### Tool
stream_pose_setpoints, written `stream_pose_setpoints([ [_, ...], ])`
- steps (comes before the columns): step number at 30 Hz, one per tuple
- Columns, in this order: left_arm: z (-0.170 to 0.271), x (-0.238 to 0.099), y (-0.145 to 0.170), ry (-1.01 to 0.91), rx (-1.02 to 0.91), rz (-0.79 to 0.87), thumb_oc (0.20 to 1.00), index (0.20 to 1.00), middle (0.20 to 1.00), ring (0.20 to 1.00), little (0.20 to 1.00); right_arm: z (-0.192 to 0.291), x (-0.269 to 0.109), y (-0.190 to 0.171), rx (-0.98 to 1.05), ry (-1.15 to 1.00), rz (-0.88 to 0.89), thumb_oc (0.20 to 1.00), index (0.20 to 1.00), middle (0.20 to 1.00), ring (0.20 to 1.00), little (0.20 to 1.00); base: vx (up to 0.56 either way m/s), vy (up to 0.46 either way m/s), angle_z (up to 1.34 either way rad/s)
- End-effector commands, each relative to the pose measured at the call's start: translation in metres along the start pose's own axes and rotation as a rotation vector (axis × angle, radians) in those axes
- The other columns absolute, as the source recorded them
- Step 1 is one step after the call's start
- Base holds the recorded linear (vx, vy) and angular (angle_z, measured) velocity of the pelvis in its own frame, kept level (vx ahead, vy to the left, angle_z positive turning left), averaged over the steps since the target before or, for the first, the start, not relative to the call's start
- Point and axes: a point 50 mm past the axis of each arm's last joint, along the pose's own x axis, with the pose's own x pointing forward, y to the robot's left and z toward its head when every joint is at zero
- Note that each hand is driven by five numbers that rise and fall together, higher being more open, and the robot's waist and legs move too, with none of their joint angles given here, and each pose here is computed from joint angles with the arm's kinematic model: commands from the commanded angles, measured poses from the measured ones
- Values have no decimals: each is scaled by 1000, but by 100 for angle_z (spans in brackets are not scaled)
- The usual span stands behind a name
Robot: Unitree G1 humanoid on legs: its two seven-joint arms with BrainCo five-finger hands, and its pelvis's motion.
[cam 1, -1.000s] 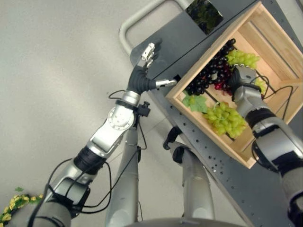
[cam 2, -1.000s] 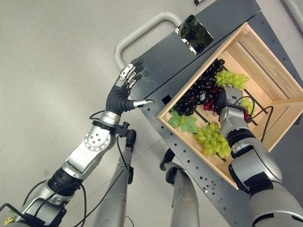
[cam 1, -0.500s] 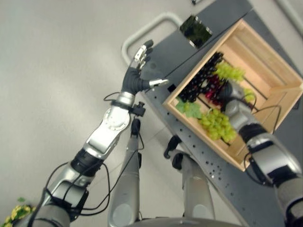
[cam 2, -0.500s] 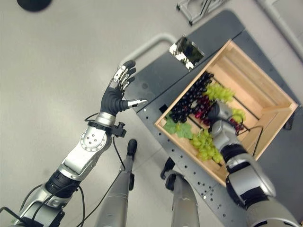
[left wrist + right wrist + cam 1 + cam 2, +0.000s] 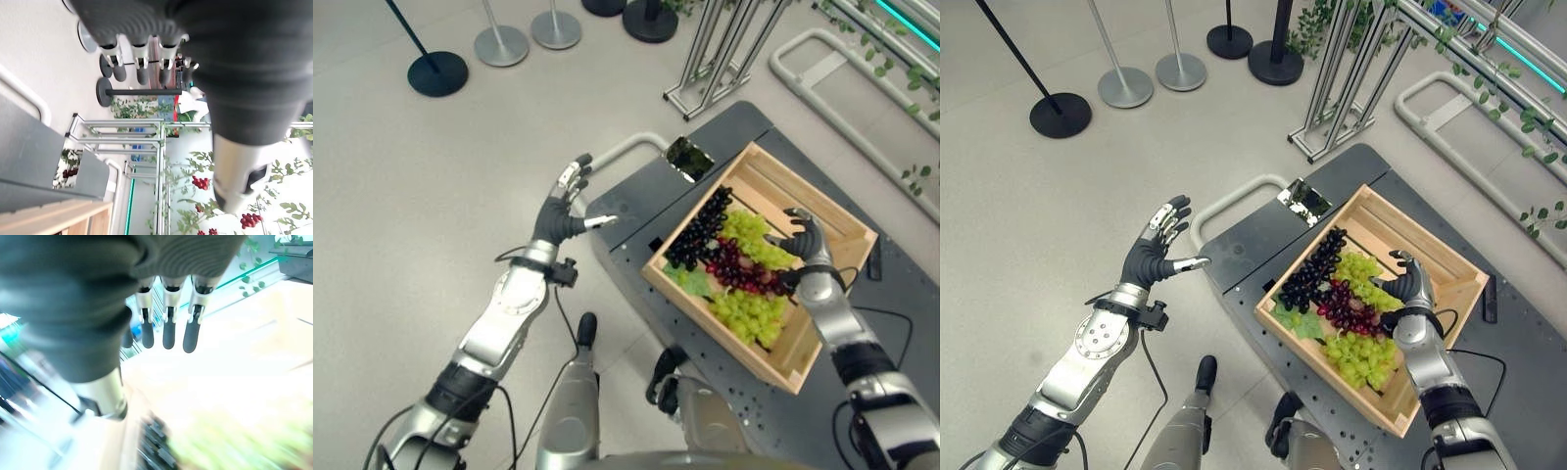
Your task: Pick up the fruits from the basket on one side to the basket on the other side
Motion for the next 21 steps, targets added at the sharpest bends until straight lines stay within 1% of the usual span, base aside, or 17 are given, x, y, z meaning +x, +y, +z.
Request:
stream_pose_setpoints([
  [1, 12, -5, 1, -75, -24, -15, 1000, 1000, 1000, 1000, 1000, 15, 9, -22, -8, -101, -70, 200, 200, 200, 200, 200, 83, 15, -6],
  [6, 2, -13, 2, -28, -32, -17, 1000, 1000, 1000, 1000, 1000, 21, 6, -30, -9, -136, -77, 200, 200, 200, 200, 200, 121, 18, -7],
  [9, 0, -17, 1, -12, -33, -31, 1000, 1000, 1000, 1000, 1000, 12, 6, -27, -64, -102, -2, 200, 200, 200, 200, 200, 67, 8, -13],
  [10, 1, -17, -1, -14, -38, -40, 1000, 1000, 1000, 1000, 1000, 8, 7, -26, -83, -84, 4, 404, 404, 404, 404, 404, 30, -8, -7],
  [11, 5, -16, -2, -28, -43, -51, 1000, 1000, 1000, 1000, 1000, 2, 4, -17, -110, -64, 79, 1000, 1000, 1000, 1000, 1000, 4, -12, -6],
  [12, 5, -16, -2, -28, -43, -50, 1000, 1000, 1000, 1000, 1000, 2, 5, -17, -110, -64, 80, 1000, 1000, 1000, 1000, 1000, -128, -41, -4],
  [13, 13, -11, -5, -65, -52, -61, 1000, 1000, 1000, 1000, 1000, -1, 5, -4, -122, -38, 127, 1000, 1000, 1000, 1000, 1000, -122, -23, -3],
  [14, 13, -11, -4, -67, -51, -59, 1000, 1000, 1000, 1000, 1000, 0, 7, -4, -120, -42, 126, 1000, 1000, 1000, 1000, 1000, -312, -75, 0],
  [15, 25, -4, -5, -123, -56, -71, 1000, 1000, 1000, 1000, 1000, 3, 7, 11, -173, -53, 199, 1000, 1000, 1000, 1000, 1000, -203, -51, 0],
  [18, 30, 1, -6, -149, -57, -72, 1000, 1000, 1000, 1000, 1000, 3, 9, 17, -176, -40, 211, 1000, 1000, 1000, 1000, 1000, -202, -48, 5],
  [19, 41, 8, -6, -204, -78, -53, 1000, 1000, 1000, 1000, 1000, 2, 11, 26, -202, -25, 245, 1000, 1000, 1000, 1000, 1000, -191, -36, 6],
  [20, 42, 9, -6, -206, -78, -52, 1000, 1000, 1000, 1000, 1000, 2, 12, 26, -202, -27, 244, 1000, 1000, 1000, 1000, 1000, -283, -62, 14],
  [21, 47, 13, -9, -231, -90, -48, 1000, 1000, 1000, 1000, 1000, -4, 11, 34, -231, 6, 268, 1000, 1000, 1000, 1000, 1000, -99, -26, 18],
])
